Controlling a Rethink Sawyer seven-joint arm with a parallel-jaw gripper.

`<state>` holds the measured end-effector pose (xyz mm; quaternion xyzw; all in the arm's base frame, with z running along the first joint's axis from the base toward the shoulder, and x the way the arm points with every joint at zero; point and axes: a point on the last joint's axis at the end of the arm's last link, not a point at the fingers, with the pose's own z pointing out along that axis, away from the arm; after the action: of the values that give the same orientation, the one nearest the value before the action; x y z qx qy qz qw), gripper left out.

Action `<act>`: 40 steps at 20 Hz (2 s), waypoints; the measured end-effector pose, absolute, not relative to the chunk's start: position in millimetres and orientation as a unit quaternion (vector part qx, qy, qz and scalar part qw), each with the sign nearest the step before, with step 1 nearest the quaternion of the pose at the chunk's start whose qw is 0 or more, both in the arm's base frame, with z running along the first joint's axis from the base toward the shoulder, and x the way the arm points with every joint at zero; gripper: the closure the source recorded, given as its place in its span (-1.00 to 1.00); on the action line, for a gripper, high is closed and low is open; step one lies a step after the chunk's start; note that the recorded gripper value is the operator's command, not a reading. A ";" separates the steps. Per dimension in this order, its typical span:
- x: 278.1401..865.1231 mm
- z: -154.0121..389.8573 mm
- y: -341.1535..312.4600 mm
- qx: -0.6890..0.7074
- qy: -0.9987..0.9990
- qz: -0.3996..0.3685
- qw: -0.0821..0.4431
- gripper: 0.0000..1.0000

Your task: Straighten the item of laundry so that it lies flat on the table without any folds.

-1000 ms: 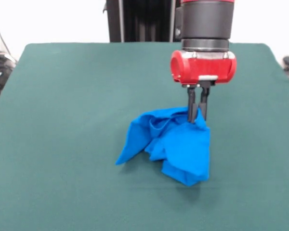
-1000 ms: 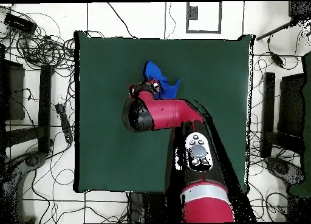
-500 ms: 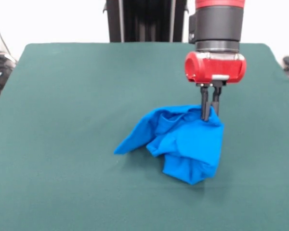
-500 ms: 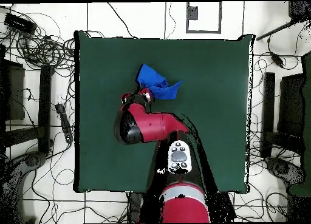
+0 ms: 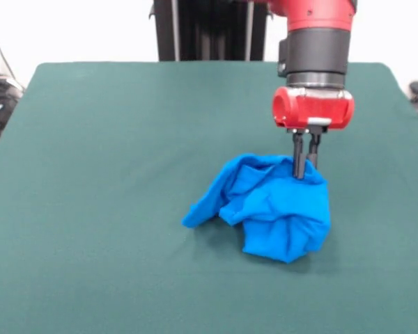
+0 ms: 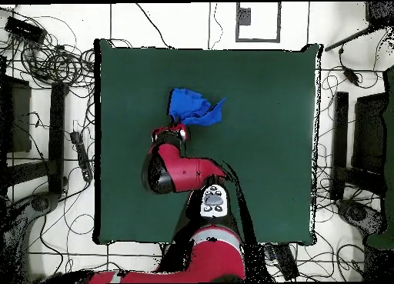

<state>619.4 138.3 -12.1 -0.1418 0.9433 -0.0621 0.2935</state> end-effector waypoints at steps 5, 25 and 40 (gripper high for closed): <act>597.8 -37.3 134.3 -0.131 0.948 -0.062 0.282 1.00; 534.7 -10.6 119.4 -0.106 0.963 -0.060 0.239 1.00; 499.5 30.8 107.9 -0.086 0.968 -0.061 0.228 -1.00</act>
<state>499.5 107.9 30.8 -0.0860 0.9680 -0.0610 0.2276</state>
